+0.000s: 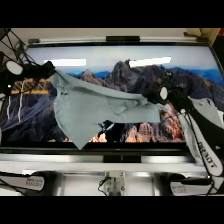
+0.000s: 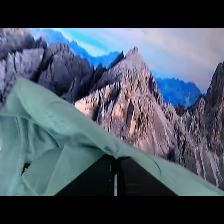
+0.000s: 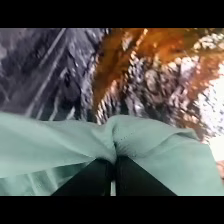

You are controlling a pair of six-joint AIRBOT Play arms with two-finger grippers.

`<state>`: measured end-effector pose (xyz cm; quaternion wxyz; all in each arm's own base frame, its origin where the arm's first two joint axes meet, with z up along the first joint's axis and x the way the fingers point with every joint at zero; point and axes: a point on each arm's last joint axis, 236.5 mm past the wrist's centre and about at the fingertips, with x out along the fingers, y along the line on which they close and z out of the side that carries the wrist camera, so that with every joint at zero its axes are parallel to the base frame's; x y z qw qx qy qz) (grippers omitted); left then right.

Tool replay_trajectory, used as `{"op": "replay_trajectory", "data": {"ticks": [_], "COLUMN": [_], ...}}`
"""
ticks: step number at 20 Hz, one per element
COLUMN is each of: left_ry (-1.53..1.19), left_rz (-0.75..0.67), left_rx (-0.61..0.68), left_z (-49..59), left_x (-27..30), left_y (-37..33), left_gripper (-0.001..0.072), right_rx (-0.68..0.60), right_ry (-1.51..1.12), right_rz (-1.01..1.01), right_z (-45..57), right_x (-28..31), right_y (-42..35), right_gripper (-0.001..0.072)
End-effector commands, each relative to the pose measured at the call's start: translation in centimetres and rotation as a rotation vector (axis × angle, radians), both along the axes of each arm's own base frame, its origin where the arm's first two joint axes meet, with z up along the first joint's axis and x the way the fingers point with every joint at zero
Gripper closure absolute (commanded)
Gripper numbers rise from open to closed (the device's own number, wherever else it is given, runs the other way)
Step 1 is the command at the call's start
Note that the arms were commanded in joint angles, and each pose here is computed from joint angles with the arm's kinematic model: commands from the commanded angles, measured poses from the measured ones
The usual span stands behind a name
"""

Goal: Fold the shirts.

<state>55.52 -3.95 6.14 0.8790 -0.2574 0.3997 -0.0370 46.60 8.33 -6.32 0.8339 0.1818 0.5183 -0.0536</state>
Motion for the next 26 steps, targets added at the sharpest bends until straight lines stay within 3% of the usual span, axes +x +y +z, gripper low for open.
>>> {"op": "replay_trajectory", "data": {"ticks": [1, 2, 3, 5, 6, 7, 8, 9, 10, 11, 15, 18, 22, 24, 25, 26], "left_ry": [0.163, 0.202, 0.244, 0.377, 0.467, 0.576, 0.655, 0.693, 0.716, 0.727, 0.715, 0.669, 0.651, 0.639, 0.629, 0.624], "left_rz": [-0.062, -0.089, -0.134, -0.198, -0.228, -0.246, -0.234, -0.234, -0.216, -0.201, -0.188, -0.146, -0.135, -0.108, -0.105, -0.108], "left_rx": [-0.095, -0.094, -0.085, -0.034, 0.028, 0.102, 0.137, 0.132, 0.105, 0.066, -0.097, -0.188, -0.179, -0.175, -0.168, -0.166], "left_z": [-4.5, -4.4, -3.7, -2.4, -2.2, -2.4, -2.5, -2.7, -3.5, -4.9, -12.0, -14.6, -16.6, -17.2, -17.2, -17.1], "left_x": [-1.7, -2.7, -3.9, -7.4, -9.9, -13.2, -15.9, -18.1, -19.9, -21.7, -26.7, -26.4, -24.9, -24.1, -23.7, -23.6], "left_y": [-3.2, -3.1, -2.5, 1.0, 3.5, 6.4, 8.3, 9.0, 9.0, 8.4, 3.5, 1.5, 0.1, -0.5, -0.7, -0.8], "left_gripper": [0.0346, 0.0126, 0.0103, 0.0121, 0.0207, 0.0423, 0.0427, 0.0363, 0.0227, 0.0163, 0.0185, 0.0184, 0.0188, 0.0229, 0.0355, 0.0614], "right_rx": [0.103, 0.080, 0.032, -0.121, -0.190, -0.215, -0.202, -0.166, -0.106, -0.037, 0.141, 0.153, 0.152, 0.162, 0.177, 0.198], "right_ry": [-0.003, -0.011, -0.009, 0.034, 0.079, 0.140, 0.211, 0.269, 0.321, 0.351, 0.386, 0.389, 0.368, 0.383, 0.395, 0.404], "right_rz": [-0.023, 0.033, 0.106, 0.224, 0.243, 0.235, 0.216, 0.205, 0.198, 0.189, 0.157, 0.165, 0.155, 0.162, 0.168, 0.174], "right_z": [-0.3, 1.0, 2.7, 5.9, 7.1, 7.6, 7.7, 7.4, 6.8, 6.1, 3.8, 2.6, 1.6, 0.7, 0.2, -0.3], "right_x": [1.0, 0.9, 0.5, -1.6, -3.2, -5.1, -7.2, -9.0, -10.6, -11.8, -13.6, -13.8, -12.7, -12.6, -12.7, -12.6], "right_y": [1.5, 1.3, 0.6, -3.2, -6.1, -8.5, -10.6, -11.8, -12.4, -12.4, -10.6, -9.7, -9.6, -9.5, -9.2, -8.8], "right_gripper": [0.0251, 0.0169, 0.0169, 0.0169, 0.0169, 0.0169, 0.0170, 0.0170, 0.0170, 0.0170, 0.0169, 0.0169, 0.0168, 0.0168, 0.0168, 0.0118]}}
